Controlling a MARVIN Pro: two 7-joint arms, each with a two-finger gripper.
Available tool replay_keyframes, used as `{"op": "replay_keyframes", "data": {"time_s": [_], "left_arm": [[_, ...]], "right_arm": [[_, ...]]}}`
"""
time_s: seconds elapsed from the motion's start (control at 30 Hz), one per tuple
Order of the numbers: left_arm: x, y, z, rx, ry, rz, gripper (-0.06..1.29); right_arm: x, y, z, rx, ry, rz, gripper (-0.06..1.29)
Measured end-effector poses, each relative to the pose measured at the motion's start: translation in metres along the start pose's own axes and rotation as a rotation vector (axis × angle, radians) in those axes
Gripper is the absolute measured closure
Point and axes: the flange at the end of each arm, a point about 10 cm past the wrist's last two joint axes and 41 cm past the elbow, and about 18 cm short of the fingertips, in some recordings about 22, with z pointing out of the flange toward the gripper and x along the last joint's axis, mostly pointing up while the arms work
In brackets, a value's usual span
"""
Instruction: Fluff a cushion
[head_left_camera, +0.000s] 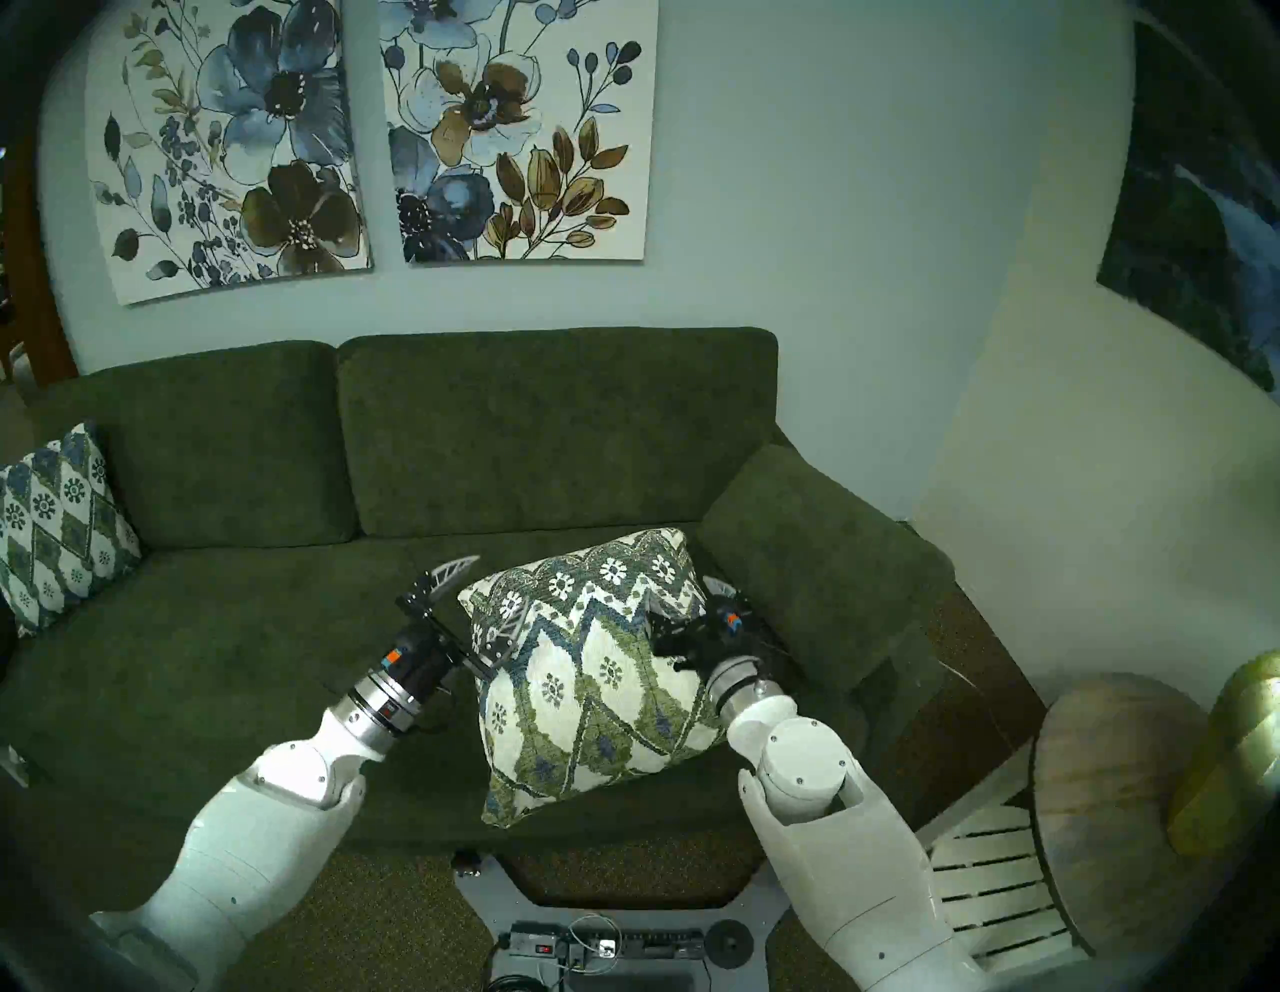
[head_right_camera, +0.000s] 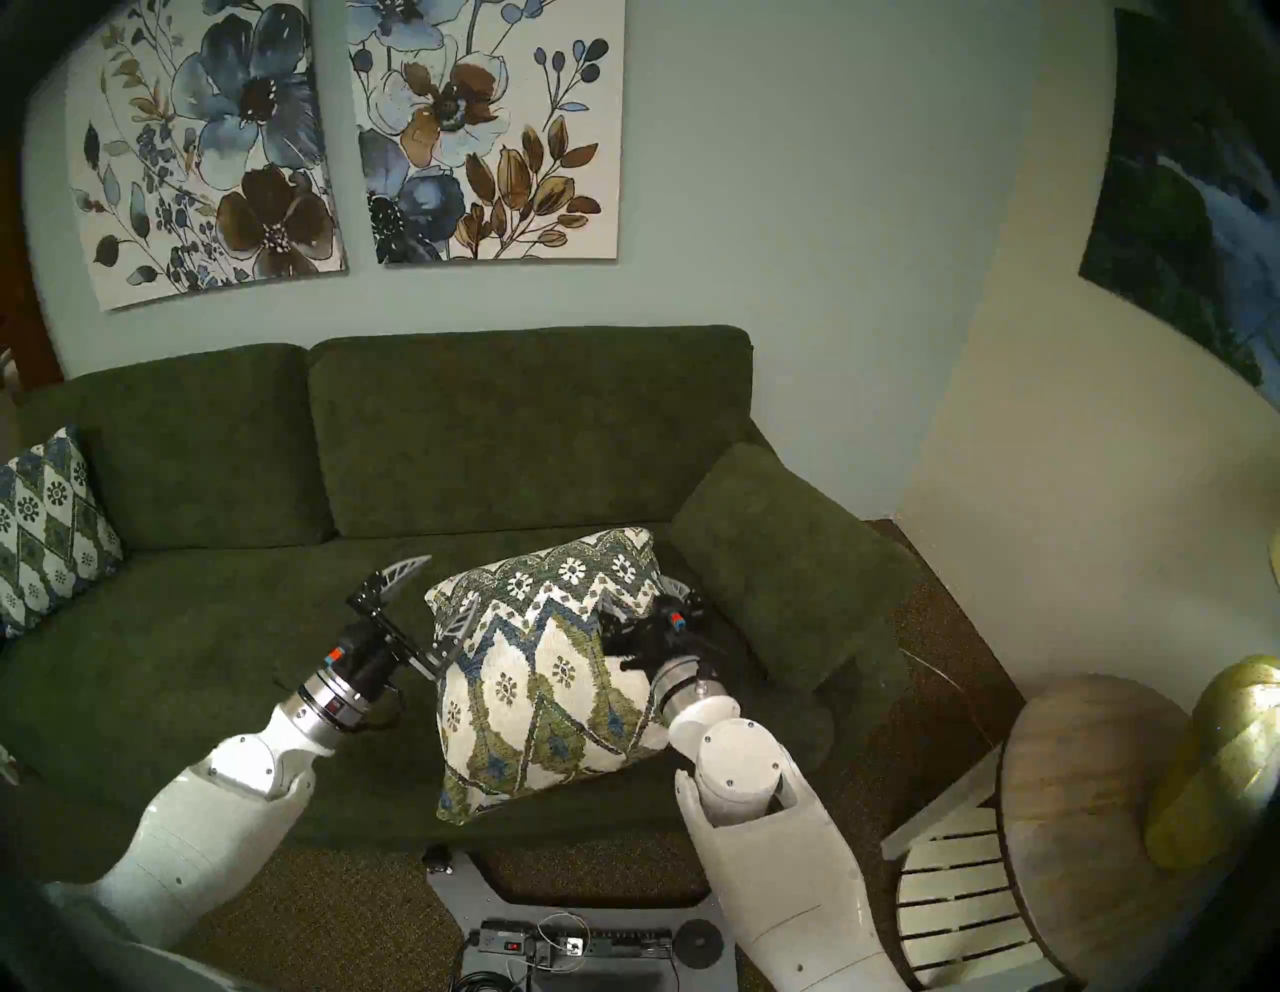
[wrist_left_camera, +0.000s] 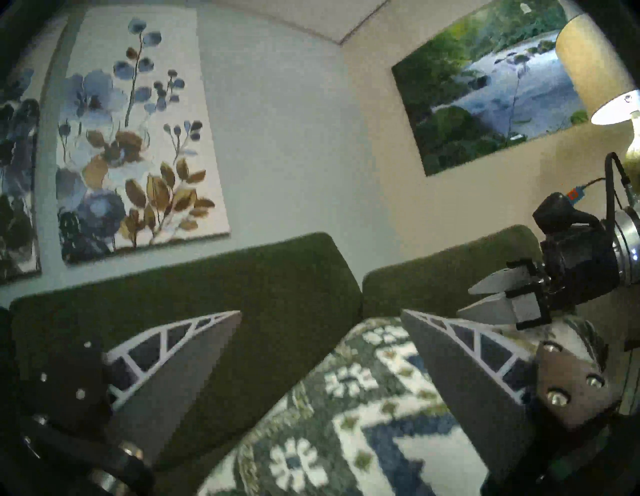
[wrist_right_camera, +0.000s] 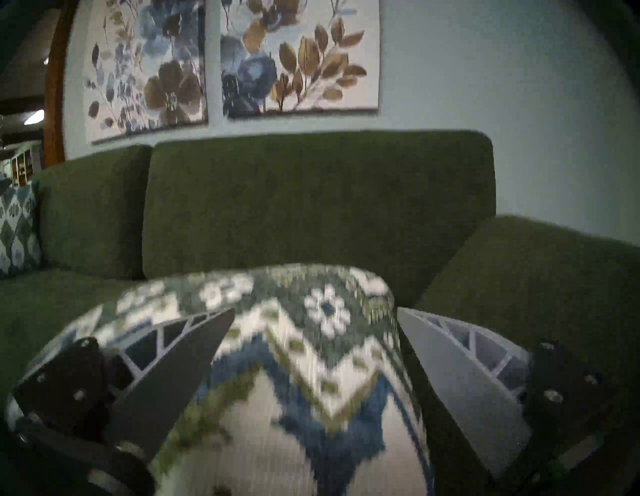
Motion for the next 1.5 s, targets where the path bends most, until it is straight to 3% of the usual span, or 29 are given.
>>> {"op": "replay_keyframes", "data": {"time_s": [0.13, 0.37, 0.53, 0.83, 1.0, 1.13, 1.5], "left_arm": [[-0.033, 0.026, -0.011, -0.006, -0.122, -0.080, -0.02], [-0.067, 0.053, -0.020, -0.014, -0.258, -0.156, -0.02], [-0.079, 0.056, -0.011, 0.004, -0.306, -0.181, -0.02], [-0.093, 0.043, 0.016, 0.041, -0.354, -0.194, -0.02], [-0.089, 0.028, 0.030, 0.011, -0.331, -0.168, -0.02], [-0.071, 0.010, 0.036, -0.015, -0.242, -0.104, -0.02], [-0.030, -0.018, 0.025, -0.064, -0.074, 0.030, -0.02]], "right_arm": [[-0.037, -0.004, -0.007, 0.009, -0.099, 0.001, 0.00], [-0.056, -0.004, -0.007, 0.015, -0.143, -0.006, 0.00], [-0.057, -0.004, 0.000, 0.021, -0.146, -0.016, 0.00], [-0.042, -0.004, 0.021, 0.029, -0.116, -0.037, 0.00], [-0.018, -0.002, 0.027, 0.033, -0.051, -0.056, 0.00], [0.006, 0.001, 0.028, 0.042, 0.041, -0.074, 0.00], [0.069, 0.008, 0.024, 0.052, 0.246, -0.105, 0.00]]}}
